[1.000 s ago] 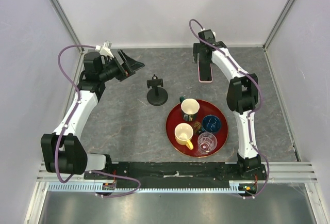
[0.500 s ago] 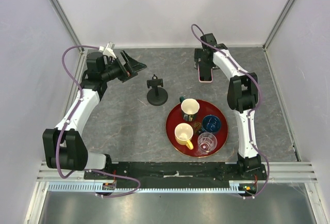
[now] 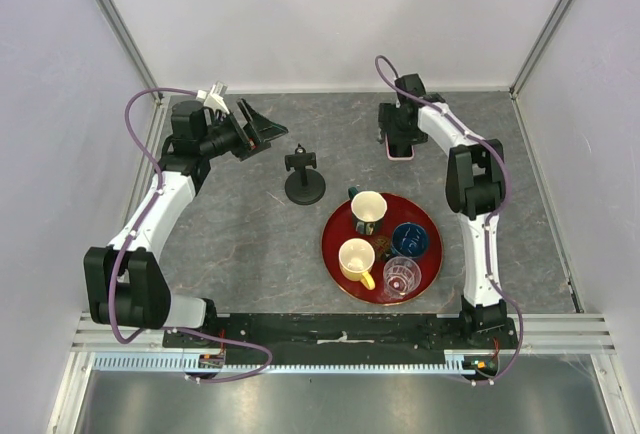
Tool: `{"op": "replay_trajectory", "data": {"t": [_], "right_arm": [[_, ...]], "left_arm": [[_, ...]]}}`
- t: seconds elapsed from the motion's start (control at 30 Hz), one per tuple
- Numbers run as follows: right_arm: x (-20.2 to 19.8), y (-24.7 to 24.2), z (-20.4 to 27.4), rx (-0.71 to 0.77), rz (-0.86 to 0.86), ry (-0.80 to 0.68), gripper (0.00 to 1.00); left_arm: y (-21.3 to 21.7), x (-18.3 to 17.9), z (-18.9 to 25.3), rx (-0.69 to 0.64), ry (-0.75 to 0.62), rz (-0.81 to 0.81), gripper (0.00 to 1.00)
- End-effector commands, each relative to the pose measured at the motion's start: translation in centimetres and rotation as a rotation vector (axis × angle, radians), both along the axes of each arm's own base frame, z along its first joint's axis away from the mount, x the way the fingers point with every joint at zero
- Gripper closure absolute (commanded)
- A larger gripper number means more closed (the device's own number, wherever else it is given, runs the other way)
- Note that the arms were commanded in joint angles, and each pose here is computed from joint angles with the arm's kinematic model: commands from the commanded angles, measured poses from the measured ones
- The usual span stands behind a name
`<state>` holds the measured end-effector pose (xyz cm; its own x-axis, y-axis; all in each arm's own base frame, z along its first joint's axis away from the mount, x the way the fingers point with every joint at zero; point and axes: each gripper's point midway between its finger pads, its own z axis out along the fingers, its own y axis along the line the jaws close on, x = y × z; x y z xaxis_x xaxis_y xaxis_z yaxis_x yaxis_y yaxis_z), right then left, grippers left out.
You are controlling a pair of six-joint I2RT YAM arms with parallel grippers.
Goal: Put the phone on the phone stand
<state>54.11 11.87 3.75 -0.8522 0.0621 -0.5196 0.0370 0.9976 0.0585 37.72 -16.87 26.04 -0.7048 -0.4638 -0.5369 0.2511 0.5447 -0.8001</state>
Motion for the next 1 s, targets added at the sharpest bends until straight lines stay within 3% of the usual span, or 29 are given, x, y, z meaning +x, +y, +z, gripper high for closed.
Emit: {"op": "replay_trajectory", "data": {"t": [0.0,0.3,0.43,0.63,0.97], "right_arm": [[0.3,-0.7,1.5,0.039,0.040,-0.048,0.02],[0.1,-0.9,3.9,0.040,0.098,-0.147,0.02],[0.0,-2.1,5.1,-0.026,0.096,-0.234,0.02],[-0.1,-2.4,2.4,-0.054,0.131,-0.170,0.02],[-0.1,0.5,-0.3,0.115,0.236,-0.097,0.02]], "left_arm": [[-0.6,-0.3,1.3,-0.030,-0.034,-0.031,0.01],[-0.7,-0.3,1.2,-0.032,-0.029,-0.036,0.01],[-0.8,-0.4,1.4,-0.030,-0.037,-0.037,0.01],[-1.1,-0.4,1.1,-0.024,-0.031,-0.046,0.01],[-1.2,-0.4,0.9,-0.023,-0.024,-0.050,0.01]]}}
